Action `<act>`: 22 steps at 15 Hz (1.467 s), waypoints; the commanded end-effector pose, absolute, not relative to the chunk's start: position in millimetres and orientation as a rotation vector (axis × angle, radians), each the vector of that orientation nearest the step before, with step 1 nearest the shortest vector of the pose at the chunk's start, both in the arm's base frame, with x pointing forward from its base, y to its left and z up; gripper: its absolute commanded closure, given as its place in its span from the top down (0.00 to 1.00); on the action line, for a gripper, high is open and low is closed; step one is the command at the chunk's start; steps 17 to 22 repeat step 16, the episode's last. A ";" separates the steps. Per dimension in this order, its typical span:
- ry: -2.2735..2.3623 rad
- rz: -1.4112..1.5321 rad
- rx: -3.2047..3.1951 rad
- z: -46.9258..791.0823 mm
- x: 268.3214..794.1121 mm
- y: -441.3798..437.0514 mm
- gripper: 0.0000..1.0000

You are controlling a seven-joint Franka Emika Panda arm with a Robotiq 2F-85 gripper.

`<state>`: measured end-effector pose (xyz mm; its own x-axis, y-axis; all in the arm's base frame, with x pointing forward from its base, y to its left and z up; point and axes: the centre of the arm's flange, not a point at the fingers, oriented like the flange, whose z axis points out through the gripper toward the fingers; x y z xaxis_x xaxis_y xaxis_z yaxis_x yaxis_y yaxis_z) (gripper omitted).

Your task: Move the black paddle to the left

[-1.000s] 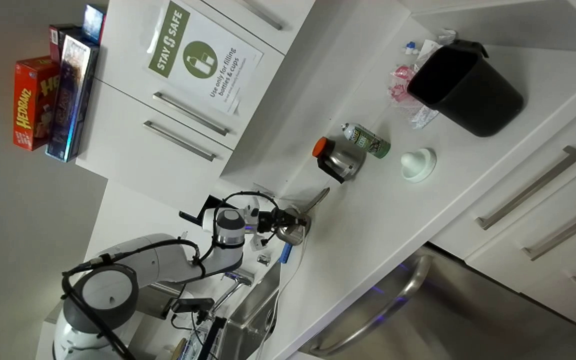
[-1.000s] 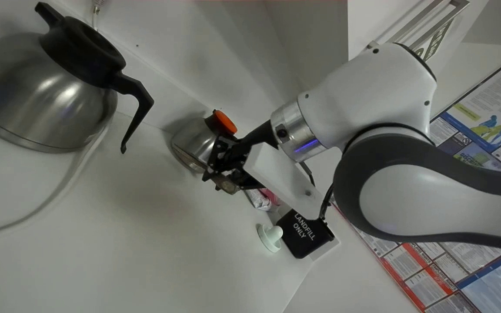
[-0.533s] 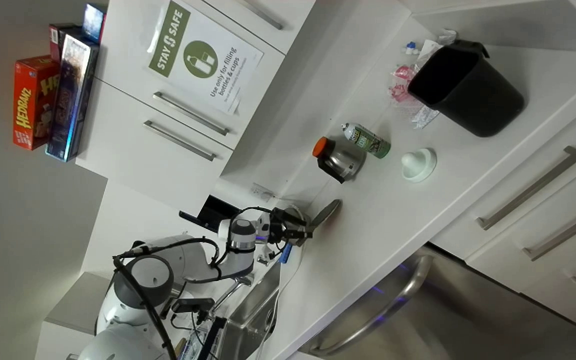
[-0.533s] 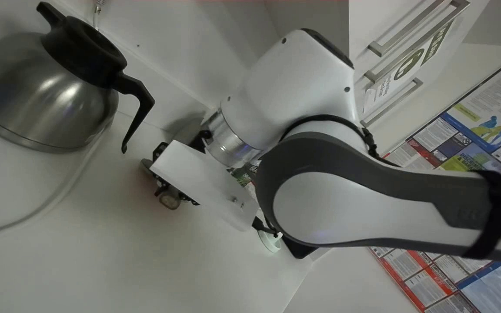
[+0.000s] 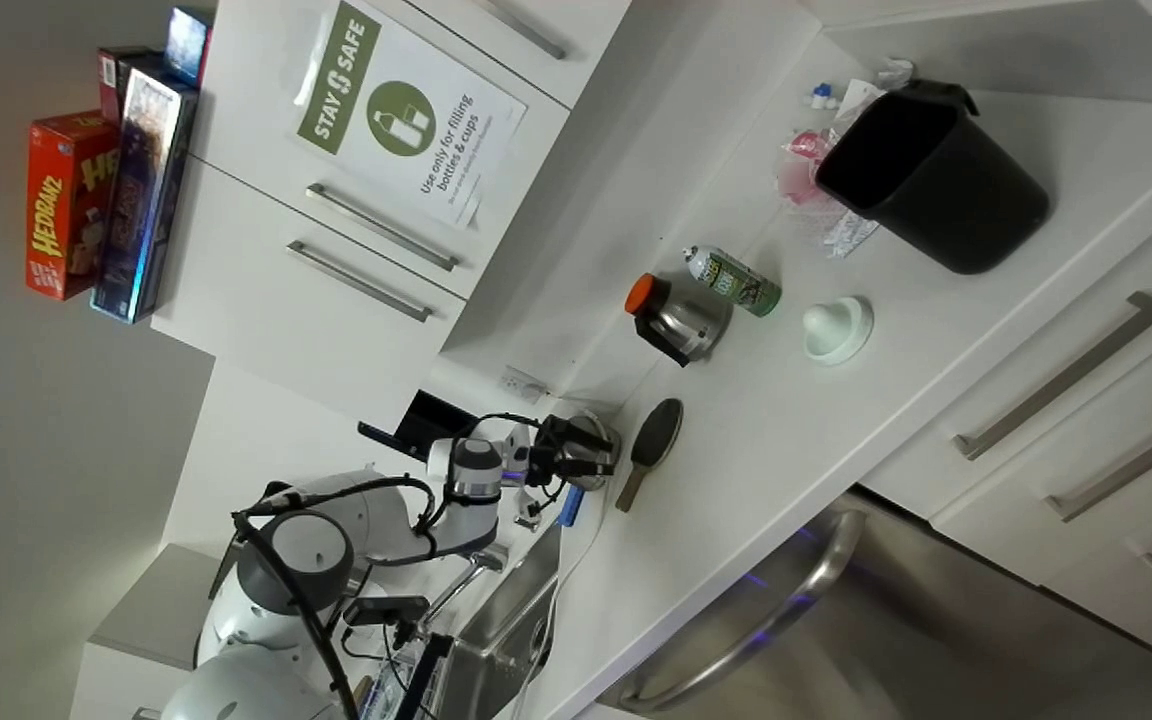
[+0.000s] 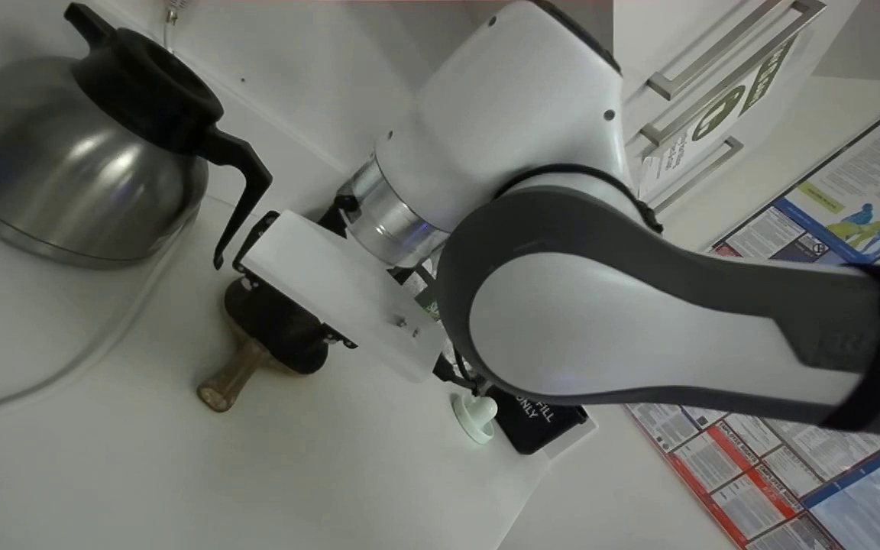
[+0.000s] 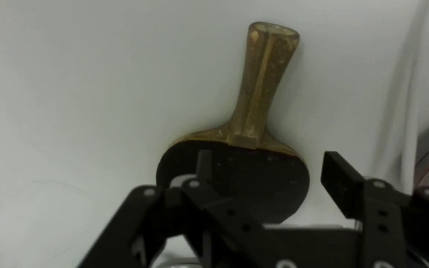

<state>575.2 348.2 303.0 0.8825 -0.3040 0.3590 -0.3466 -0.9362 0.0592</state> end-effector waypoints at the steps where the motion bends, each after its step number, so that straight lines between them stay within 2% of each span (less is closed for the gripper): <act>1: -0.429 0.467 3.028 344.4 541.1 335.0 1.00; 6: -0.309 0.384 3.121 387.5 505.6 304.6 1.00; 15: -0.096 0.304 3.207 415.0 479.1 261.7 1.00; 16: -0.149 0.321 3.185 407.9 496.4 276.2 1.00; 22: -0.149 0.321 3.185 407.9 496.4 276.2 1.00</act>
